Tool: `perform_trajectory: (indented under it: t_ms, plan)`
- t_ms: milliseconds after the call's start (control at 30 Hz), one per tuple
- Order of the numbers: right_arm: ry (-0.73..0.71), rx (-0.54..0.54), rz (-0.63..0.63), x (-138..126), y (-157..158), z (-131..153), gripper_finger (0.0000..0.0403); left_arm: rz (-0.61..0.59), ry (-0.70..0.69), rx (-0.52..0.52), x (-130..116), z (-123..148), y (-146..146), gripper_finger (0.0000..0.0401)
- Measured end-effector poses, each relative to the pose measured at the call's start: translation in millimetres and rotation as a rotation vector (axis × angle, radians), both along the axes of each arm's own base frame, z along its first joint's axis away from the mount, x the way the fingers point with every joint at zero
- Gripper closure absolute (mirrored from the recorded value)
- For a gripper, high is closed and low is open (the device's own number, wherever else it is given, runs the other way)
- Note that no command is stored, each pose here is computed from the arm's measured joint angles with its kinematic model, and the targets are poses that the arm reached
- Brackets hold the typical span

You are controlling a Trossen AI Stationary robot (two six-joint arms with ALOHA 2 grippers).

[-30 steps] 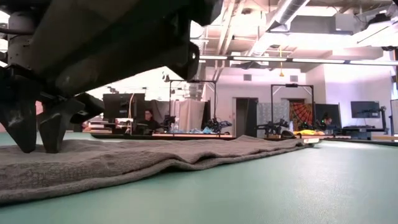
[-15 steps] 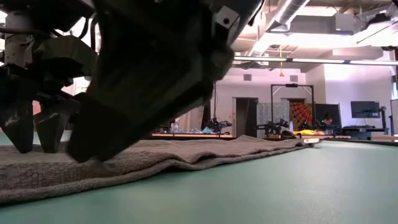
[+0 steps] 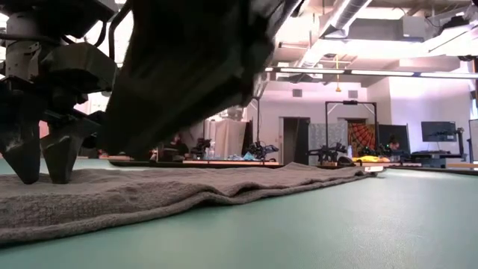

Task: Roll towel into tight, uniform cylinder
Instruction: Roll the gray towel

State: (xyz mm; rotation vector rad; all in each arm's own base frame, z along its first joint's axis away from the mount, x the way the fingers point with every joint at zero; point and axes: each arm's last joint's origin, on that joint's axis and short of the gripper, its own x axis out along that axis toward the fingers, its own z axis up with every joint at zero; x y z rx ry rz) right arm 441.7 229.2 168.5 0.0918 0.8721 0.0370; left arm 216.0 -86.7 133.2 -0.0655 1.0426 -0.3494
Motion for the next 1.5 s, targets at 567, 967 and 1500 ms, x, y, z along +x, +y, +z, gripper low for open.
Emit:
perform_trajectory:
  t_ms: [567, 967, 1500]
  plan:
    - [0.061, 0.020, -0.013, -13.4, -16.8, 37.6, 0.0276, -0.076, -0.001, -0.105, 8.2, 15.8, -10.2, 0.0283]
    - [0.297, -0.446, -0.577, -74.7, -133.9, 77.9, 0.0331, -0.118, 0.008, -0.063, -9.9, 9.5, -37.3, 0.0283]
    - [0.301, -0.030, -1.125, -148.3, -313.3, -14.0, 0.0385, -0.091, 0.021, -0.257, -46.7, -0.2, -80.4, 0.0283]
